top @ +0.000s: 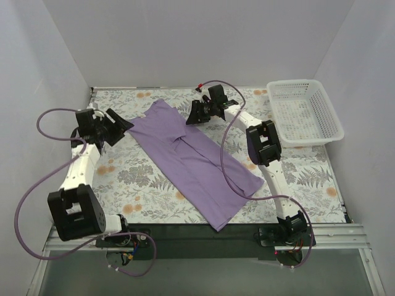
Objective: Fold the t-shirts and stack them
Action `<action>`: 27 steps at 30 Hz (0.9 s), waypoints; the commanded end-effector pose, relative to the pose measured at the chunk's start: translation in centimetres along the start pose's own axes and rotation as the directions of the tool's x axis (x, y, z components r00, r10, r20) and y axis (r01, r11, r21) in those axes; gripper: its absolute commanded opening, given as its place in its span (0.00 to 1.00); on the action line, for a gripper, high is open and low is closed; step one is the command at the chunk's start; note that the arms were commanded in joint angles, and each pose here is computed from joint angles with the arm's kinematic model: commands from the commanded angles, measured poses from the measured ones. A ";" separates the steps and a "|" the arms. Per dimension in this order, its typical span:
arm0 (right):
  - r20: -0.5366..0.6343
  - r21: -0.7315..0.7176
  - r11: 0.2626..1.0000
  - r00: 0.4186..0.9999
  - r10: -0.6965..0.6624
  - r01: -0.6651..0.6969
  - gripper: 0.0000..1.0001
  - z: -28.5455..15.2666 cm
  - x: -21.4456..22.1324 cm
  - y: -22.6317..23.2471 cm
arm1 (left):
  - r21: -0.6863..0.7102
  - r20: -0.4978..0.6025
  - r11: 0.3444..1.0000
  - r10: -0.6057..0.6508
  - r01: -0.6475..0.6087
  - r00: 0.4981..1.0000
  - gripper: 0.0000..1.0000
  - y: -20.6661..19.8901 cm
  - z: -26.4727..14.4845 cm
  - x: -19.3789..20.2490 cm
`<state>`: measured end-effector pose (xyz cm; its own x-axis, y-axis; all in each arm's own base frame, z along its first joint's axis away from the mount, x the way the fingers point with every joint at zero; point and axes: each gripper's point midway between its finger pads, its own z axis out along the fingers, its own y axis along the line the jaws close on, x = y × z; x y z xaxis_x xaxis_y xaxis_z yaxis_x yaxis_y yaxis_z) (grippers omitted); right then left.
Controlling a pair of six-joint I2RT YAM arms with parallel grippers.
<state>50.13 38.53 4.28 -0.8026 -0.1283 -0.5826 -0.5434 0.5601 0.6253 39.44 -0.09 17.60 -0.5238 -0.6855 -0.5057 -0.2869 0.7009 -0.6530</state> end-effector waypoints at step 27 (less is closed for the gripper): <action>0.113 0.042 0.989 0.983 -0.145 0.141 0.66 -4.8 -4.9 -3.5 | 0.204 -0.289 0.979 0.057 0.003 0.955 0.63 -3.3 -1.1 12.5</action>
<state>54.74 33.22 4.54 -0.7756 -0.0502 -0.6292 -0.5261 0.6022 0.6005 30.62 -9.84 11.50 -0.7673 -0.5806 -0.2725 -0.2044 0.6241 -0.7541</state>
